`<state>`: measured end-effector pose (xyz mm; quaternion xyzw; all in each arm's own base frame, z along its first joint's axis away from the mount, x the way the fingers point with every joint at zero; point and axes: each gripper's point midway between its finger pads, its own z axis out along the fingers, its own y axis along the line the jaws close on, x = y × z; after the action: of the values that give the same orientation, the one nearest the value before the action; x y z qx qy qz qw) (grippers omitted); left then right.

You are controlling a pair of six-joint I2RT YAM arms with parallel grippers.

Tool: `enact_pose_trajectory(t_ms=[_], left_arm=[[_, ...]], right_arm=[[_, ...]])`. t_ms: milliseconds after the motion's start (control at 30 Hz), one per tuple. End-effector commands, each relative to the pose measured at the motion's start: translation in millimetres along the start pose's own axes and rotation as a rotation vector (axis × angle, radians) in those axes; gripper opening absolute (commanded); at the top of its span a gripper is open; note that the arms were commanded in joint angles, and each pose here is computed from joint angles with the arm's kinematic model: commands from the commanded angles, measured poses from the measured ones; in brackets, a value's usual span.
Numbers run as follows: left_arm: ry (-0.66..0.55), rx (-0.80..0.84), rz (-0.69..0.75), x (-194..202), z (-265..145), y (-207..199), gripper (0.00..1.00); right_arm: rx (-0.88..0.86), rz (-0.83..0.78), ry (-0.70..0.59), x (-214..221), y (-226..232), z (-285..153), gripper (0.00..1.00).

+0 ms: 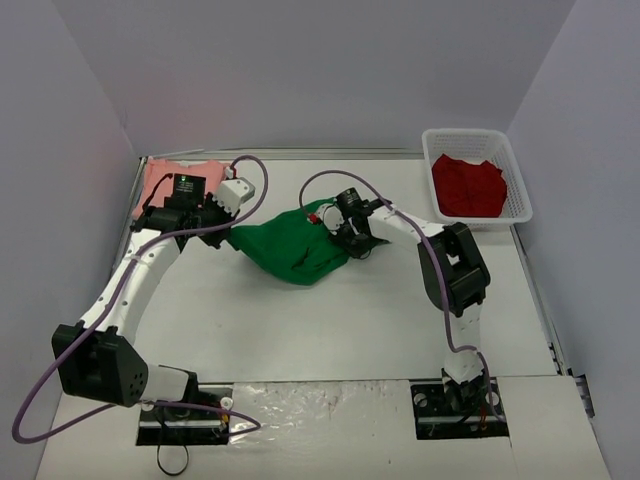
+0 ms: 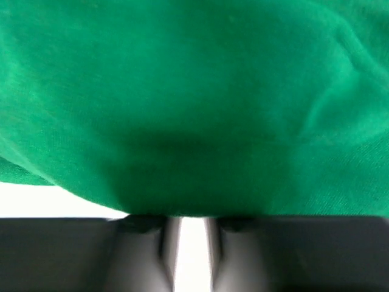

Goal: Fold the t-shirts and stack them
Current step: Flatten out the tshirt

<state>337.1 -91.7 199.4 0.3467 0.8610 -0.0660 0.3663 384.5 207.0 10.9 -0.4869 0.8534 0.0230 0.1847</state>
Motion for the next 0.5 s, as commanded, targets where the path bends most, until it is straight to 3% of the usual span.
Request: enact_pose_trajectory(t_ms=[0,33,300,467], left_arm=[[-0.017,-0.018,-0.018,-2,-2,5,0.02],[-0.018,-0.017,-0.019,-2,-2,6,0.02],[-0.026,-0.037,-0.03,-3,-12,13,0.02],[-0.038,-0.073,-0.033,-8,-32,21,0.02]], right_arm=[[-0.032,0.016,0.137,43,9,17,0.11],[-0.038,0.023,0.14,46,10,16,0.0],[-0.107,0.058,0.166,69,22,-11,0.0],[-0.164,0.046,0.082,60,29,-70,0.0]])
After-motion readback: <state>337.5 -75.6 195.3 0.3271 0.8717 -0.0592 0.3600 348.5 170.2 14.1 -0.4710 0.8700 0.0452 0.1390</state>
